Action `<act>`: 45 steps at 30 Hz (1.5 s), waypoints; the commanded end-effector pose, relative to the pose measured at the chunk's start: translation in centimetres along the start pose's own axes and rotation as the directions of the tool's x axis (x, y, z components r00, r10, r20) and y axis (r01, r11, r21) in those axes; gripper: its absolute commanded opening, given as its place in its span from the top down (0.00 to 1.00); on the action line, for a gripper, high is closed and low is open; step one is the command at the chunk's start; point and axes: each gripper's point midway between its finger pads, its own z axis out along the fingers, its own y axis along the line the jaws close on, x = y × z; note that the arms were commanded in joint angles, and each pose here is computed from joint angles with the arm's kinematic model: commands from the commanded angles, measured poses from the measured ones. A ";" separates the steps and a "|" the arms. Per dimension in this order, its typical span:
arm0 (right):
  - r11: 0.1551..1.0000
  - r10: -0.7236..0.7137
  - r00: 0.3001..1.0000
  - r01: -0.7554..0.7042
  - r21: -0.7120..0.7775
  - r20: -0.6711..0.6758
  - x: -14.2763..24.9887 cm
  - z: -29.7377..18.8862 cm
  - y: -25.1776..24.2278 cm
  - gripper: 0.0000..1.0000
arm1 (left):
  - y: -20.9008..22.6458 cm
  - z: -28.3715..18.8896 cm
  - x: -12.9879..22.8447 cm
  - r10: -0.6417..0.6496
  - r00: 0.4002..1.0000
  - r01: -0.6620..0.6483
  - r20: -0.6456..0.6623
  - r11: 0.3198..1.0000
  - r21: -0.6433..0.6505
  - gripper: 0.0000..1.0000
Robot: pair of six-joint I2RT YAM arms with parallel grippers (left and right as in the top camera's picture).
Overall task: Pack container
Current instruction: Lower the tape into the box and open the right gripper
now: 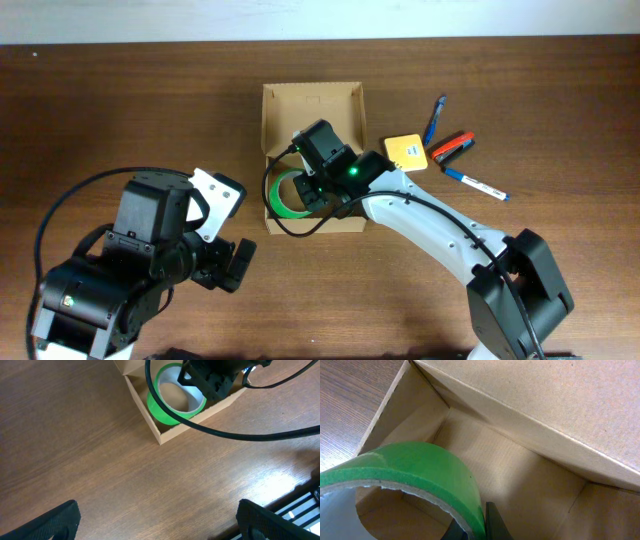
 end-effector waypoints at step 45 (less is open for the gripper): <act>0.990 0.039 0.999 -0.035 0.133 -0.029 0.2 -0.3 -3.6 0.96 | -0.2 -0.4 -0.5 0.019 1.000 -0.019 0.022 1.000 0.011 0.00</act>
